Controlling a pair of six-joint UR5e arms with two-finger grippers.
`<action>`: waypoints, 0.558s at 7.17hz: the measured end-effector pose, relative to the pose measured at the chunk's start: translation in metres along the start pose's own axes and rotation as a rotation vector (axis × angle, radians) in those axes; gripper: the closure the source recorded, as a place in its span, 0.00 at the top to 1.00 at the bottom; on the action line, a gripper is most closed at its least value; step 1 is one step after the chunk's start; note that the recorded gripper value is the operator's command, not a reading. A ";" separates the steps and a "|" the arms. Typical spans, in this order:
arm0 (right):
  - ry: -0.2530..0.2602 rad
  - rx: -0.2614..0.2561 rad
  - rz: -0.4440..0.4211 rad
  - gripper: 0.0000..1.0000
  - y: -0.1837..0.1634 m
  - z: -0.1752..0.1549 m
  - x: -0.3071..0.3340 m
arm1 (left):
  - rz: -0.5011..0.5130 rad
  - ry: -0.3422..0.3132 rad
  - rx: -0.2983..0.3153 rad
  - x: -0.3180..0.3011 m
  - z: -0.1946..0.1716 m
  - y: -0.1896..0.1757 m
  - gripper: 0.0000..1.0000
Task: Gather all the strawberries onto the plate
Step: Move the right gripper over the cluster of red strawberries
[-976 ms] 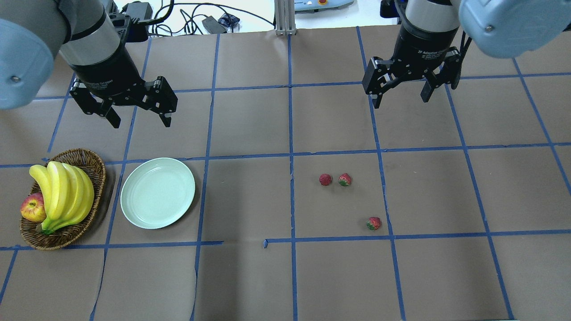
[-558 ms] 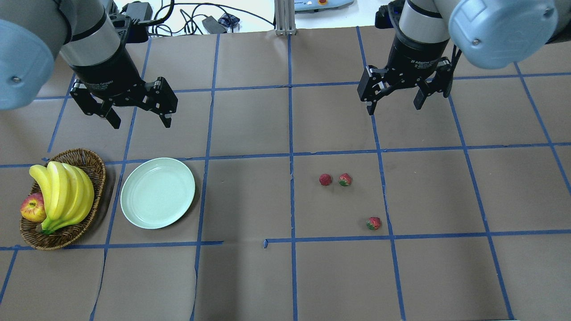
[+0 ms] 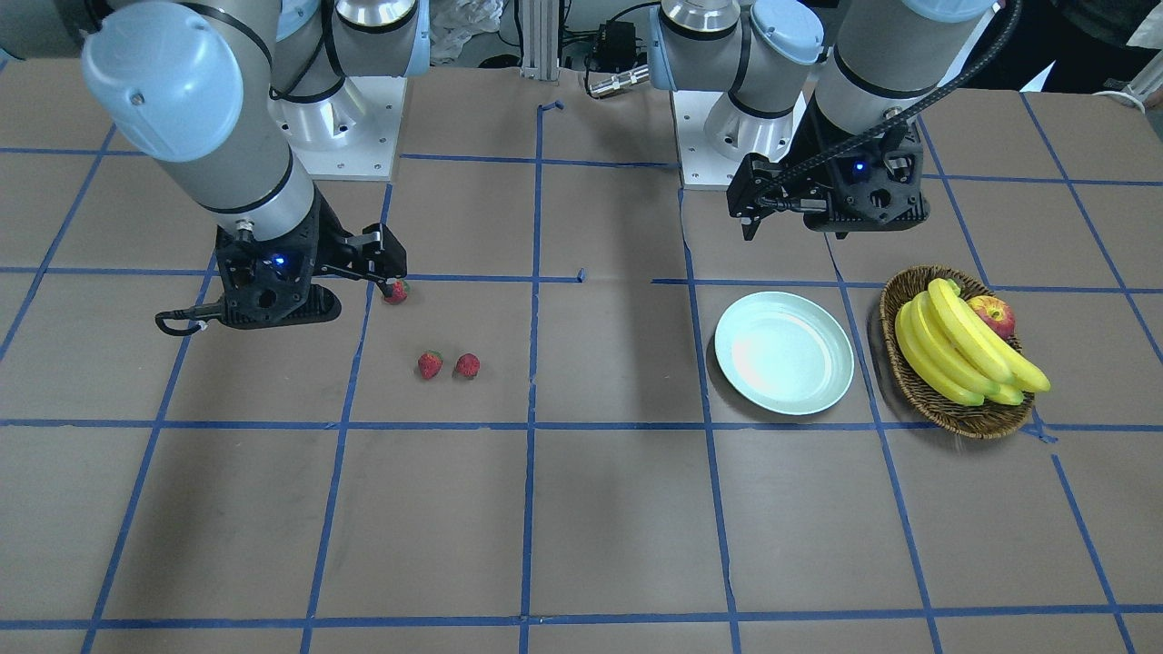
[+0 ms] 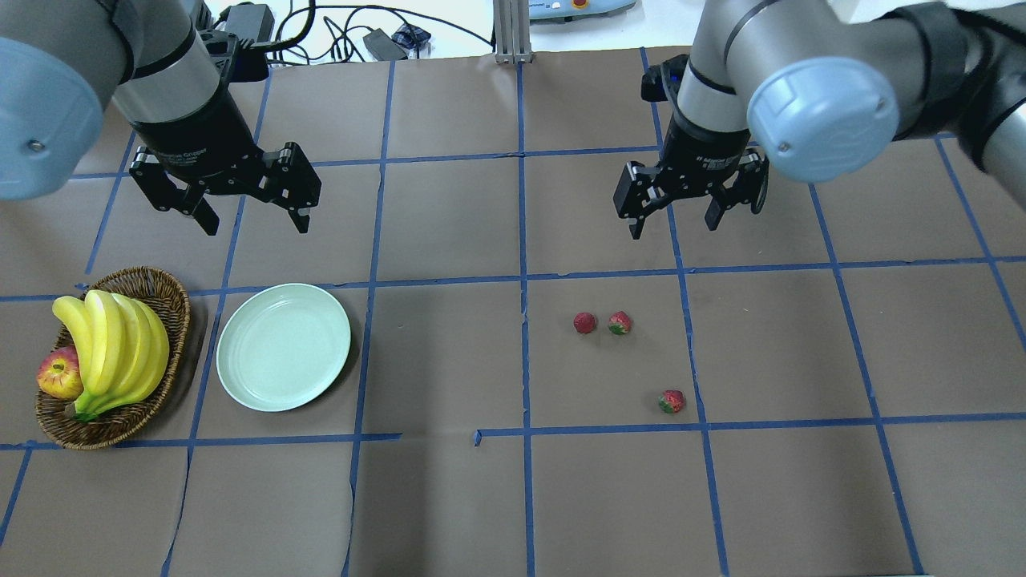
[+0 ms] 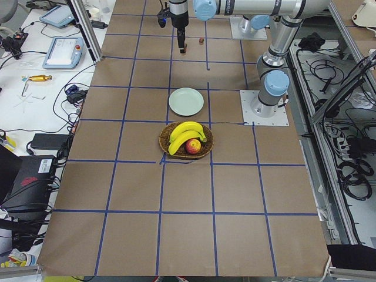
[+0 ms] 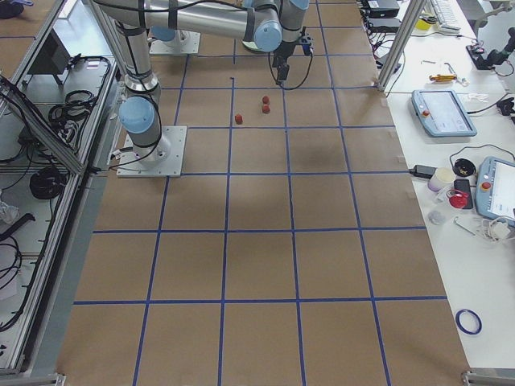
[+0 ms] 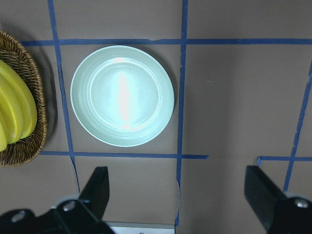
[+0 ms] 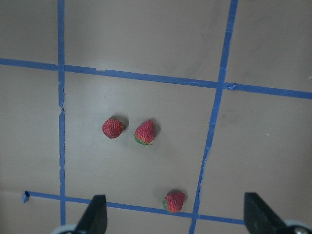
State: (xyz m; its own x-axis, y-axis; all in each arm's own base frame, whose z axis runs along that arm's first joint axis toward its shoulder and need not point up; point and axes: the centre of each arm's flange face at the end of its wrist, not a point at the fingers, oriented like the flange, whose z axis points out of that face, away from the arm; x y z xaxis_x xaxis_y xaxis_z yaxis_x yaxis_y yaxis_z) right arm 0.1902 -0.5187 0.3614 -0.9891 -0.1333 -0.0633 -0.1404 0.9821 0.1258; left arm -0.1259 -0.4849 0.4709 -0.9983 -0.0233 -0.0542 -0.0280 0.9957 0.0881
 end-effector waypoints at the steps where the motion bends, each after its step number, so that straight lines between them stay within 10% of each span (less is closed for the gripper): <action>1: 0.000 0.013 -0.016 1.00 0.006 0.030 -0.010 | -0.004 0.001 -0.004 0.000 0.003 0.000 1.00; 4: 0.007 0.016 -0.062 1.00 0.017 0.091 -0.049 | -0.007 0.001 -0.008 0.001 0.005 0.000 1.00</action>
State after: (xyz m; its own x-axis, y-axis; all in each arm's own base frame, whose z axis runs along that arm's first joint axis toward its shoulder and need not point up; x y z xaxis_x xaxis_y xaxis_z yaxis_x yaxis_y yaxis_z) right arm 0.2408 -0.4835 0.2768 -0.9787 -0.1953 -0.0632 -0.2012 0.9738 0.1063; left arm -0.1263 -0.4843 0.4658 -0.9981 -0.0298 -0.0539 -0.0349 0.9948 0.0957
